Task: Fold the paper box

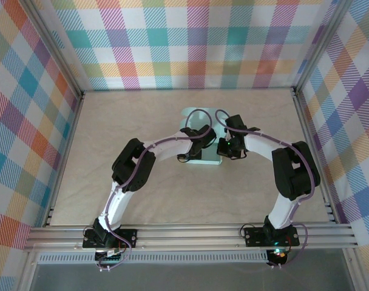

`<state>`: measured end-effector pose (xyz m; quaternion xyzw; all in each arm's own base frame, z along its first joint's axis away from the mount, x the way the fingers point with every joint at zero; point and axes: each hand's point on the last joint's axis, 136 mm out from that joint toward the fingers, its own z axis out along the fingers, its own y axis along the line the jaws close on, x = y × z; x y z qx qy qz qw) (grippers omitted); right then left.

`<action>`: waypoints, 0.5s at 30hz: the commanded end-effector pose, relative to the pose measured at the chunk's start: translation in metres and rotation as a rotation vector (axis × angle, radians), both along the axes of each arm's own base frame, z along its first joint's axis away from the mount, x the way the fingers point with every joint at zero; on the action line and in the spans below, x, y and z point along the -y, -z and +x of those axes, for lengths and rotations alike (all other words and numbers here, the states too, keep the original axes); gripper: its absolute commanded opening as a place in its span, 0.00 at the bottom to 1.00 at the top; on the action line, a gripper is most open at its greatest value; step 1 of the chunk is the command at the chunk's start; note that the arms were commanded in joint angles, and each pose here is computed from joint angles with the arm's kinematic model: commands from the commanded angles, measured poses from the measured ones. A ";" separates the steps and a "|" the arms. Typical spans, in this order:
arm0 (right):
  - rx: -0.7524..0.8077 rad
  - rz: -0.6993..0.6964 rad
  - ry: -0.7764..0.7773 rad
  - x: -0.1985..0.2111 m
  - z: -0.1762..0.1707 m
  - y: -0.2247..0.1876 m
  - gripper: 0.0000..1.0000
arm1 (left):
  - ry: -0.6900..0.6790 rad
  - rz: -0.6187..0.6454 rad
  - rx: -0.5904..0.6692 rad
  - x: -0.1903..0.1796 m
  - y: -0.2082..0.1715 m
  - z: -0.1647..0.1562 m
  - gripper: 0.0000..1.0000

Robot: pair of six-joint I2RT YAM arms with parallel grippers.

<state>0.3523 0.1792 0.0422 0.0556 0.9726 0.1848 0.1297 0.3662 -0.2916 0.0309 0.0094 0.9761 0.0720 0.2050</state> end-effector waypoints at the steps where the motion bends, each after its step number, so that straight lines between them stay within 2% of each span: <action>1: 0.023 0.110 -0.028 -0.023 0.002 -0.018 0.00 | -0.002 -0.021 -0.026 0.004 0.010 -0.004 0.05; 4: 0.021 0.111 -0.032 -0.025 0.002 -0.017 0.00 | -0.002 -0.010 -0.021 0.004 0.009 -0.004 0.00; 9: 0.044 0.040 -0.040 -0.022 0.003 -0.019 0.00 | -0.005 -0.027 -0.019 0.004 0.010 -0.004 0.01; 10: 0.045 0.036 -0.041 -0.022 0.003 -0.018 0.00 | -0.006 -0.028 -0.013 0.004 0.009 -0.004 0.12; 11: 0.046 0.034 -0.037 -0.021 0.004 -0.018 0.00 | -0.005 -0.026 -0.006 0.002 0.006 -0.003 0.19; 15: 0.044 0.018 -0.033 -0.019 0.004 -0.015 0.00 | -0.009 -0.035 0.030 -0.003 -0.007 -0.001 0.30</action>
